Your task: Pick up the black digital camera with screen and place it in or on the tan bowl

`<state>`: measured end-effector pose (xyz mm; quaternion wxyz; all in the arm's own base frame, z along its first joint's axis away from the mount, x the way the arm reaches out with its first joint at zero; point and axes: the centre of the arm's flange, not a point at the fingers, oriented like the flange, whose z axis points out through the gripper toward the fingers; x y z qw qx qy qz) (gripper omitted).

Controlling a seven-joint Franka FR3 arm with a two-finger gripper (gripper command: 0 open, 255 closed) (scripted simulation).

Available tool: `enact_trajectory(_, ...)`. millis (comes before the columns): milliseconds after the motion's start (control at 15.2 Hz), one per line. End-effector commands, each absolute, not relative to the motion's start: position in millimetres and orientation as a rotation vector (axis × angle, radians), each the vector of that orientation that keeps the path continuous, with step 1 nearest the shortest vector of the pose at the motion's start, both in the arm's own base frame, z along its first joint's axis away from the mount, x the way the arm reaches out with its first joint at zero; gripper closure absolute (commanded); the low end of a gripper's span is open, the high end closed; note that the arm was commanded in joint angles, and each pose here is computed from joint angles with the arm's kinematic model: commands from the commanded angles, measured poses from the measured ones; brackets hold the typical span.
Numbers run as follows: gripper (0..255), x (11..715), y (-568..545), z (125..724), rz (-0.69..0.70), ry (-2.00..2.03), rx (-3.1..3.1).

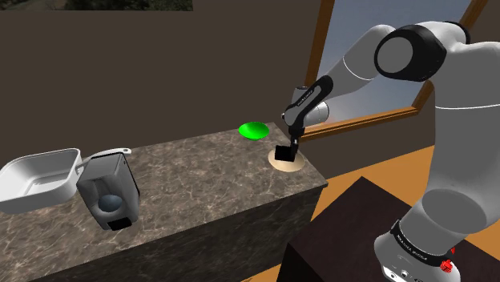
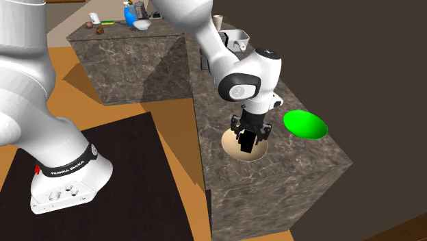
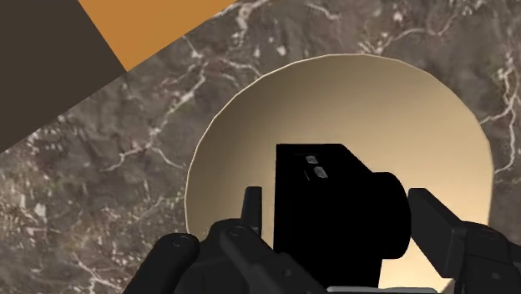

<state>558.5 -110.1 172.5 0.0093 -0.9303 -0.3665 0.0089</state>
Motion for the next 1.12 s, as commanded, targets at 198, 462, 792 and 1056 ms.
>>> enact_trajectory(198, 0, 558.5, -110.1, 172.4, 0.028, -1.145, -2.905)
enact_trajectory(462, 0, 559.4, -110.5, 212.0, 0.028, -1.145, -2.905)
enact_trajectory(792, 0, 559.6, -110.6, 222.4, 0.028, -1.145, -2.905)
enact_trajectory(1056, 0, 559.6, -110.6, 222.4, 0.028, -1.145, -2.905)
